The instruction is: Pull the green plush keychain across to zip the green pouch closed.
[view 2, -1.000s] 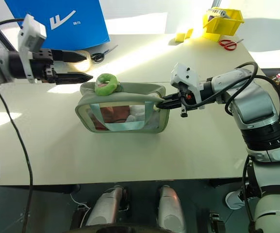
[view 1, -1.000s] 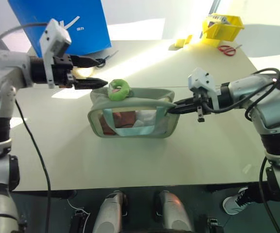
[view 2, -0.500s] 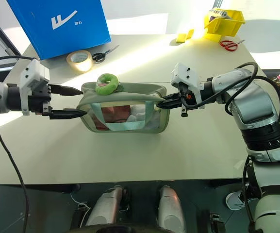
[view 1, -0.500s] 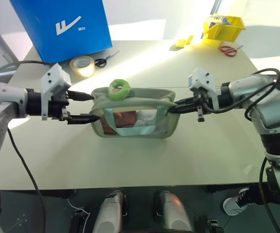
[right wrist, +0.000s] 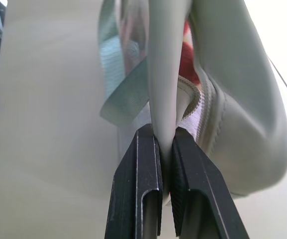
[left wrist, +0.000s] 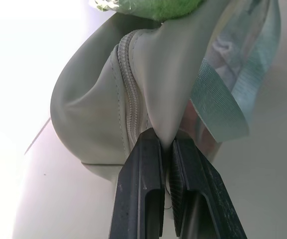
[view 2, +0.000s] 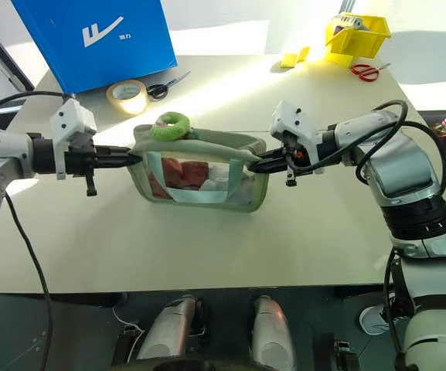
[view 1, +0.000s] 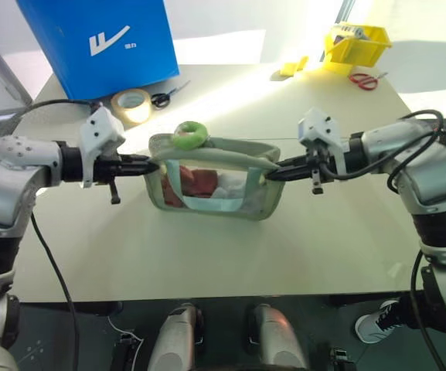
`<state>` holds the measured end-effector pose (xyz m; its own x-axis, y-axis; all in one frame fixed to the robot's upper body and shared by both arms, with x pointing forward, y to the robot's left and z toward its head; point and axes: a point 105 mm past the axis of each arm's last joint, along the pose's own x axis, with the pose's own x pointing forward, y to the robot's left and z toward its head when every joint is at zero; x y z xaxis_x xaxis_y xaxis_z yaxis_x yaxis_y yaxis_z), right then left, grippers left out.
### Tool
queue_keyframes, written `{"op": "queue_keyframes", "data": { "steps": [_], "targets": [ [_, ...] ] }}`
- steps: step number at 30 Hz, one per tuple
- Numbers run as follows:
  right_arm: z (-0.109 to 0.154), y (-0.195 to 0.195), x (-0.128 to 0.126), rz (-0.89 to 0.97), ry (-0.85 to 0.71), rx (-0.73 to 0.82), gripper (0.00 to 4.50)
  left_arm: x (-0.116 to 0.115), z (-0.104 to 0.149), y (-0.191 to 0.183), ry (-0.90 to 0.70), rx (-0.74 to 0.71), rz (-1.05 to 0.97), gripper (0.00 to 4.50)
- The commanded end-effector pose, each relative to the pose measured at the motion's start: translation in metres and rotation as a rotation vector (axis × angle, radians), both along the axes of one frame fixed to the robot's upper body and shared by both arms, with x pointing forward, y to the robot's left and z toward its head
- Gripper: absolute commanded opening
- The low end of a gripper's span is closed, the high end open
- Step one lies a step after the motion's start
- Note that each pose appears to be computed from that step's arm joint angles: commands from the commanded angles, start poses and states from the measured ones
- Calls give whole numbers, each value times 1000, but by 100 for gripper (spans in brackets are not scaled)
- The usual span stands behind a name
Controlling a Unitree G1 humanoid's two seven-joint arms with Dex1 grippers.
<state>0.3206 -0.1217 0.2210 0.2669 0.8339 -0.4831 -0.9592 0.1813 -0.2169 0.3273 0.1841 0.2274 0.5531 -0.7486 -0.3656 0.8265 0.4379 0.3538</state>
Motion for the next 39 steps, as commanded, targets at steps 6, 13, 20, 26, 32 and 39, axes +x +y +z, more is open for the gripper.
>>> {"op": "queue_keyframes", "data": {
  "steps": [6,13,20,26,32,39],
  "targets": [
    [16,1,-1,14,-52,-6,82,-17,3,-7,28,36,-73,0],
    [32,-7,15,-18,-118,-21,428,-22,1,-5,37,57,-78,0],
    [89,7,12,106,-193,43,445,-22,4,-8,32,42,-86,0],
    [100,69,34,37,-168,268,445,-20,3,-10,30,44,-92,0],
    [84,96,74,-188,-6,371,445,-18,4,-12,22,51,-101,0],
    [53,105,66,-164,249,329,445,-20,1,-10,25,54,-94,0]
  ]
}}
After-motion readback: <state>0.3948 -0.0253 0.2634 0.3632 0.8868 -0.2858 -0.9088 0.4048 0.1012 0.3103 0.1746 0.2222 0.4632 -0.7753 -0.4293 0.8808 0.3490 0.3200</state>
